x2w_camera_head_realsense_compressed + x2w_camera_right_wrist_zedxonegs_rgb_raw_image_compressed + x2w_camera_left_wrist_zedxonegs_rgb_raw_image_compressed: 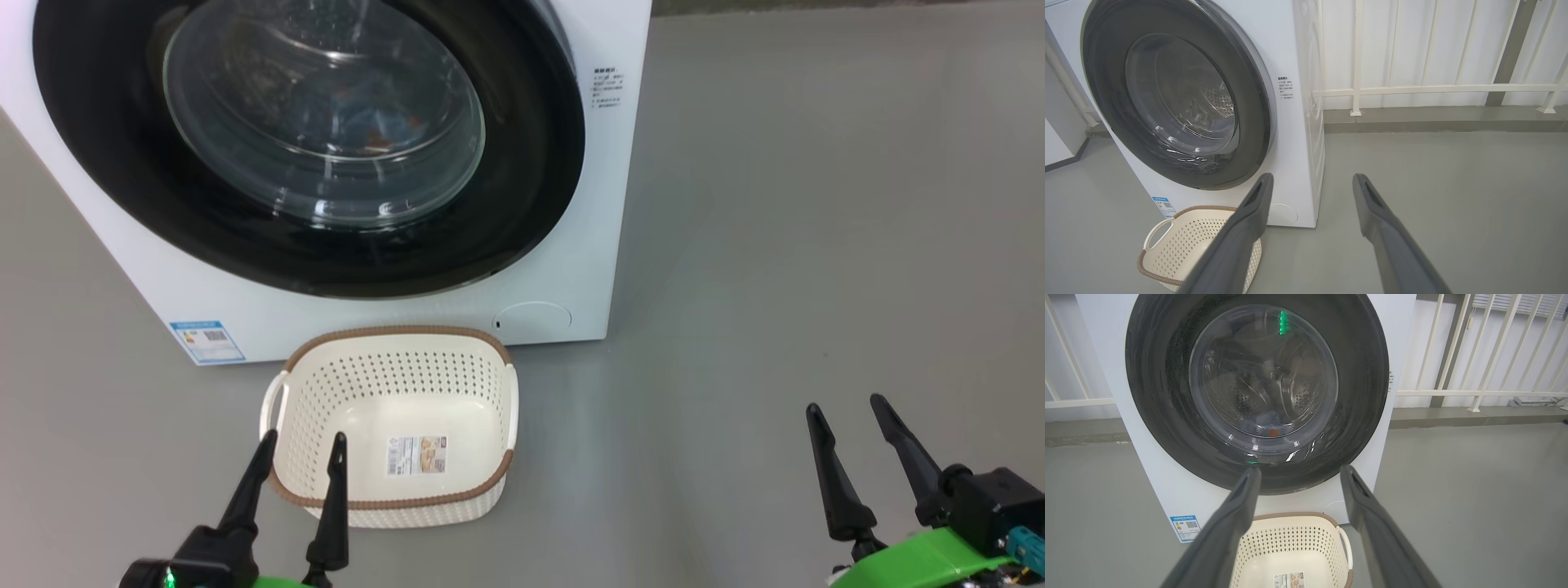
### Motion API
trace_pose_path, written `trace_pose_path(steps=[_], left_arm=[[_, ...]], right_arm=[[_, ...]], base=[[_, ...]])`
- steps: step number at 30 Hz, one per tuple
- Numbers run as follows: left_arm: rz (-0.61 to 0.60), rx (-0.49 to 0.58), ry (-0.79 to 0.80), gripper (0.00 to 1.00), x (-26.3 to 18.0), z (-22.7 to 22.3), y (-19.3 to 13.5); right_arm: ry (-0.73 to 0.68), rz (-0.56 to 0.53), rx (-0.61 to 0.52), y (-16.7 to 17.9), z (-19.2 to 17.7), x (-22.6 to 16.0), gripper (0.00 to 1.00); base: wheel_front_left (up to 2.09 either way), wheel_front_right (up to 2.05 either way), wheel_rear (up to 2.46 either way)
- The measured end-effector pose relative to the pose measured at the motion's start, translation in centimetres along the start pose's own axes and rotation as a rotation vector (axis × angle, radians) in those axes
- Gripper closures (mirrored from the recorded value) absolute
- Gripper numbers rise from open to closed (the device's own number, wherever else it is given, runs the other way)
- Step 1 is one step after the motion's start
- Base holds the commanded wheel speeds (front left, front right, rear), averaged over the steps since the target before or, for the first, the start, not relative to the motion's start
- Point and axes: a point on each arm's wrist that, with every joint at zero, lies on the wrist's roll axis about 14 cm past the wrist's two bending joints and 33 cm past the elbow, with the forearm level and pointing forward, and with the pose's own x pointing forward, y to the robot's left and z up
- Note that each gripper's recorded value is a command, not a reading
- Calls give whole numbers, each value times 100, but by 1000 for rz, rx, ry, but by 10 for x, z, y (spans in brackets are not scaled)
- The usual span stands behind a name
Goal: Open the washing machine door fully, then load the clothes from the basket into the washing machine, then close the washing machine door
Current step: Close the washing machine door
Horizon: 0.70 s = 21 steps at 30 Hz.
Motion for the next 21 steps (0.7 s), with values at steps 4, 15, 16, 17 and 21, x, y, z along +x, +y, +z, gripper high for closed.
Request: trace_pose_path(steps=[4,15,16,17,21], left_arm=[[11,2,1,0,-9,2,1],[33,11,-15,0,-16,10,5],[37,13,-15,0,-17,10,6],[39,13,-14,0,-18,10,6],[42,11,-5,0,-21,8,8]], right_arm=[[4,-15,-4,-2,5,-16,0],[4,-14,7,0,8,-26,0],[3,-13,7,0,8,-26,0],[3,-13,7,1,8,-26,0],[1,-12,8,1,9,-26,0]], base=[[0,0,0],[0,0,0],[0,0,0],[0,0,0],[0,0,0]])
